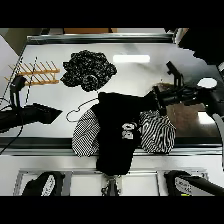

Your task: Fold the clothes and pants, and hang the long-sleeved shirts on hangers.

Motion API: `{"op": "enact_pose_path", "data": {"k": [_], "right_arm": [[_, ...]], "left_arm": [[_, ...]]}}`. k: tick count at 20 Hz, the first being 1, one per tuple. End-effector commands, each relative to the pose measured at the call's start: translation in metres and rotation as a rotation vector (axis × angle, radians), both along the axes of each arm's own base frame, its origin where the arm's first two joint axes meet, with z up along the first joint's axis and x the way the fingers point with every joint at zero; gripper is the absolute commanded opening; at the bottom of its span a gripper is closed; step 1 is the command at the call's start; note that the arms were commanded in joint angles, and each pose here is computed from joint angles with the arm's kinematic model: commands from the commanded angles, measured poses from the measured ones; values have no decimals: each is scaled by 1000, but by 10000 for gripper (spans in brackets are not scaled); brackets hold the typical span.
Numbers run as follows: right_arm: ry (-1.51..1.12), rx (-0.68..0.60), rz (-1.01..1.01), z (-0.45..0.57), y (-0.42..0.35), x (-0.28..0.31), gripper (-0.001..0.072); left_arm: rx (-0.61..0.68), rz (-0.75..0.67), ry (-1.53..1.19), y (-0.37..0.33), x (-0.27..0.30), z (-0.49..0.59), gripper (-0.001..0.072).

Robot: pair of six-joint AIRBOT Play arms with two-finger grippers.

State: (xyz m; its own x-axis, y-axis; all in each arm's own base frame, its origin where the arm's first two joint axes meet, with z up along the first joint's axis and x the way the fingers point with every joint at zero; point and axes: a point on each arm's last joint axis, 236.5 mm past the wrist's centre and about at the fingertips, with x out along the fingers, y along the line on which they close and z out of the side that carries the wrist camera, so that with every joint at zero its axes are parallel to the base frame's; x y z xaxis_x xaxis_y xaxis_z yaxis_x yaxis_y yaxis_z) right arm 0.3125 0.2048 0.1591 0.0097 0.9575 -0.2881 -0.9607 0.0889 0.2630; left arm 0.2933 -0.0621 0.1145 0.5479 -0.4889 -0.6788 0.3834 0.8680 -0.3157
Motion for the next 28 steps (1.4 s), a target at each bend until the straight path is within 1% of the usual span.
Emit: {"op": "enact_pose_path", "data": {"k": [1, 4, 6, 8, 9, 10, 13, 15, 17, 20, 22, 27, 28], "right_arm": [[-123, -3, -116, 37, -9, 8, 13], [-216, -10, -182, 60, -13, 8, 13], [-254, -13, -220, 70, -16, 9, 14], [-251, -11, -232, 75, -18, 8, 13], [-237, -9, -238, 75, -18, 8, 14], [-228, -7, -240, 75, -18, 8, 14], [-228, -7, -241, 75, -18, 8, 14], [-211, -4, -257, 75, -19, 10, 14], [-205, -3, -267, 75, -20, 12, 14], [-205, -3, -266, 75, -20, 12, 14], [-205, -3, -266, 75, -19, 12, 14], [-205, -3, -266, 75, -19, 12, 15], [-205, -4, -266, 75, -20, 12, 15]], "left_arm": [[-102, 192, -6, 5, -4, 27, 421], [-163, 261, 28, 4, -8, 30, 421], [-219, 310, 105, 0, -12, 15, 421], [-267, 317, 201, -16, -20, -9, 421], [-286, 306, 239, -29, -24, -20, 422], [-293, 274, 250, -45, -26, -28, 449], [-297, 135, 173, -99, -27, -24, 451], [-352, 108, 132, -133, -21, -14, 451], [-379, 78, 153, -166, -21, -21, 450], [-359, 3, 203, -208, -27, -38, 449], [-310, -31, 217, -221, -23, -48, 449], [-235, 19, 250, -218, 1, -65, 446], [-226, 25, 264, -215, 2, -68, 420]]}}
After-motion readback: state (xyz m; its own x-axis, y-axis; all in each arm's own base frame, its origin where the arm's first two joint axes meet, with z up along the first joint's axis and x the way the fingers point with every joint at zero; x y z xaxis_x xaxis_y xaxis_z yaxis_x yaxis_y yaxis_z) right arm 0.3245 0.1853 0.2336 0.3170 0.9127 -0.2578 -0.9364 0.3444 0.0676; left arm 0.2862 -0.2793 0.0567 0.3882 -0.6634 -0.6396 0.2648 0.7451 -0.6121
